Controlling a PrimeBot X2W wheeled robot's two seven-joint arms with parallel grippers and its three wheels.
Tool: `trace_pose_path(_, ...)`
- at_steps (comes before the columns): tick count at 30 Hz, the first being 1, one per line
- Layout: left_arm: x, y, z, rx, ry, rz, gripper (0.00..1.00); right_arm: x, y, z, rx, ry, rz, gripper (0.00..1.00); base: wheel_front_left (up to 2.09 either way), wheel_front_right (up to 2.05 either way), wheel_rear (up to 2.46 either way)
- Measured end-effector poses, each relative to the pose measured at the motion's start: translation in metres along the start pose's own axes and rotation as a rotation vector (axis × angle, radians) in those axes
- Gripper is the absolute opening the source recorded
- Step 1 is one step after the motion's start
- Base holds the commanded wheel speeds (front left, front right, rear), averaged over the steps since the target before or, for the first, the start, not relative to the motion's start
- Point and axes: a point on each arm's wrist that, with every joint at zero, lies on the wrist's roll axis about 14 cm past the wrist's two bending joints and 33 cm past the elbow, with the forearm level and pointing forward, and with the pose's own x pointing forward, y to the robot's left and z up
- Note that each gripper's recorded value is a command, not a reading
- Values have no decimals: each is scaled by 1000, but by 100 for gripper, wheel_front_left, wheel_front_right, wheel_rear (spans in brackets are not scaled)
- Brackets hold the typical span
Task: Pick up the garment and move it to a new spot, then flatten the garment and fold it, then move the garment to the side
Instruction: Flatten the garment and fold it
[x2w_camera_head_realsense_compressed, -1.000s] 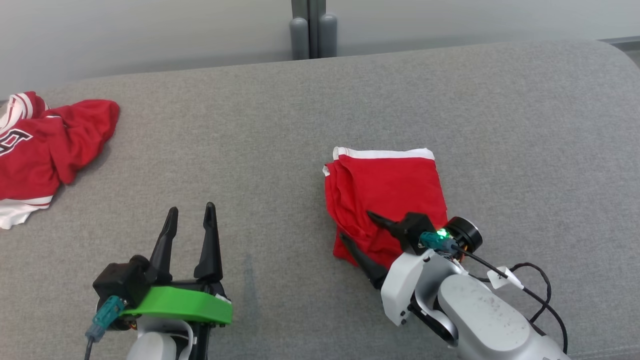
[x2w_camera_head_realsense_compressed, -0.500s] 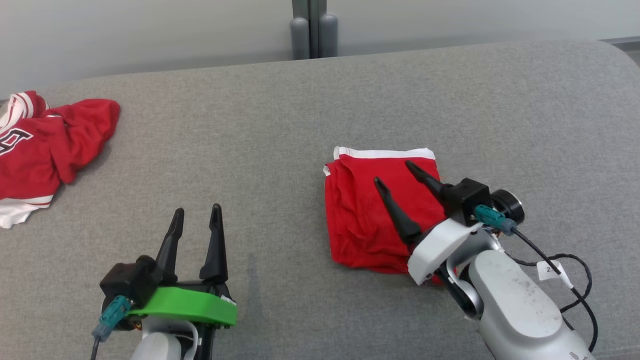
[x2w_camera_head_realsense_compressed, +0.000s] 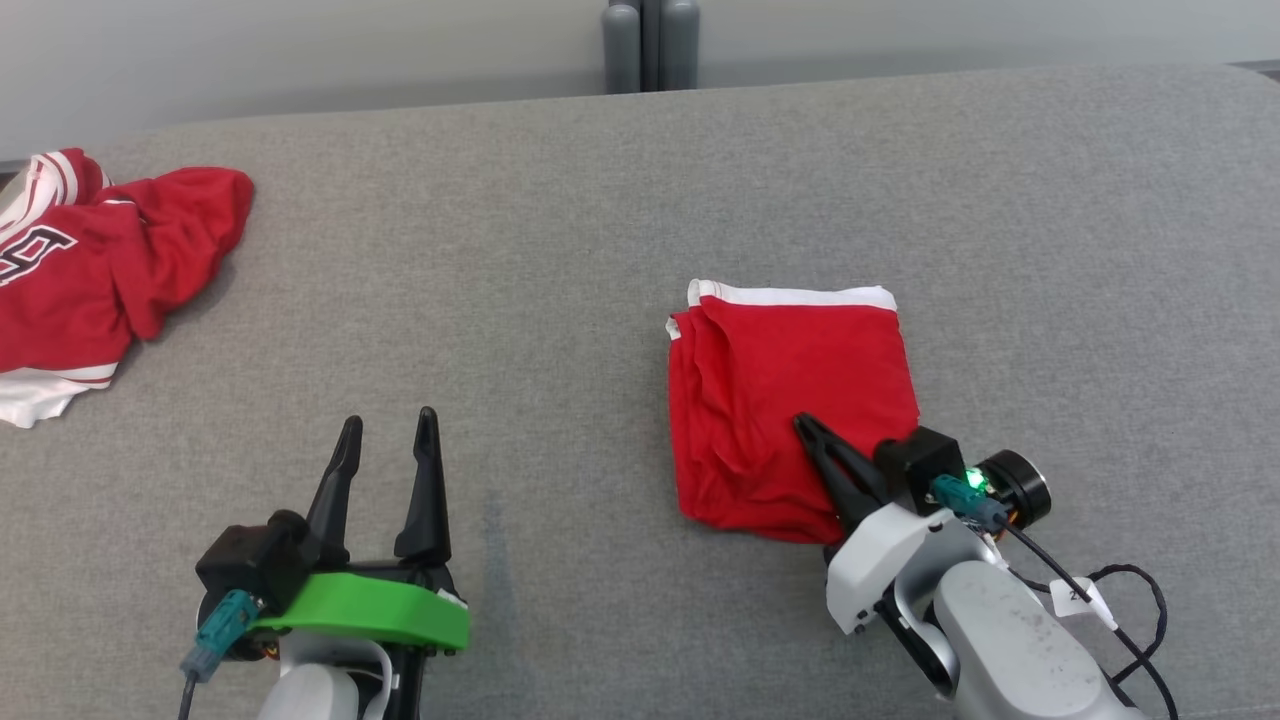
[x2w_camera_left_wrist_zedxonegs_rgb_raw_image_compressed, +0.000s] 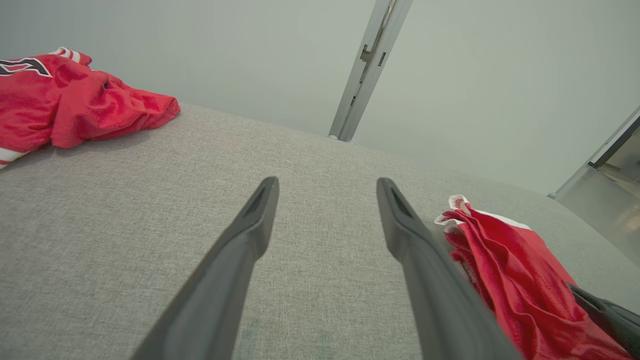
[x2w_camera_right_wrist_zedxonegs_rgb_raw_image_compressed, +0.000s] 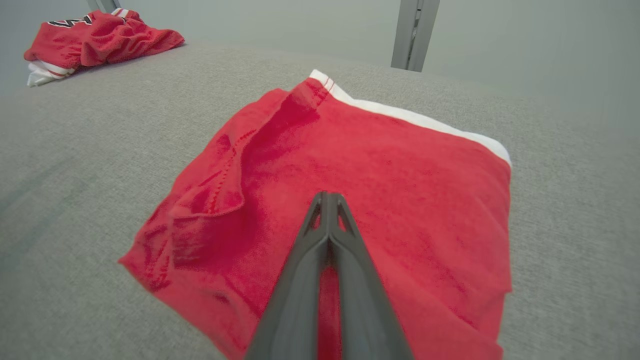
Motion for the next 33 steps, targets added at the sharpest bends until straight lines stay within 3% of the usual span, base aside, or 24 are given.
trace_pose_path(14, -6, 11, 3, 7, -6, 35, 100, 14, 76, -14, -44, 55, 258, 0, 0, 0, 0)
trace_pose_path(20, -7, 11, 4, 8, -9, 36, 100, 9, 86, -20, -58, 76, 292, 0, 0, 0, 0)
trace_pose_path(25, -7, 6, 7, 20, -15, 20, 100, 8, 88, 2, -77, 11, 293, 0, 0, 0, 0)
trace_pose_path(29, -6, 0, 12, 35, -28, 1, 100, 7, 85, 28, -81, -68, 276, 53, 0, 0, 0)
trace_pose_path(30, -6, -2, 13, 40, -31, -6, 100, 6, 84, 36, -79, -91, 270, 84, 0, 0, 0)
trace_pose_path(31, -6, -4, 14, 41, -34, -11, 100, 5, 83, 44, -78, -115, 262, 100, 0, 0, 0)
trace_pose_path(33, -5, -6, 17, 50, -41, -19, 100, 2, 78, 55, -71, -151, 241, 100, 0, 0, 0)
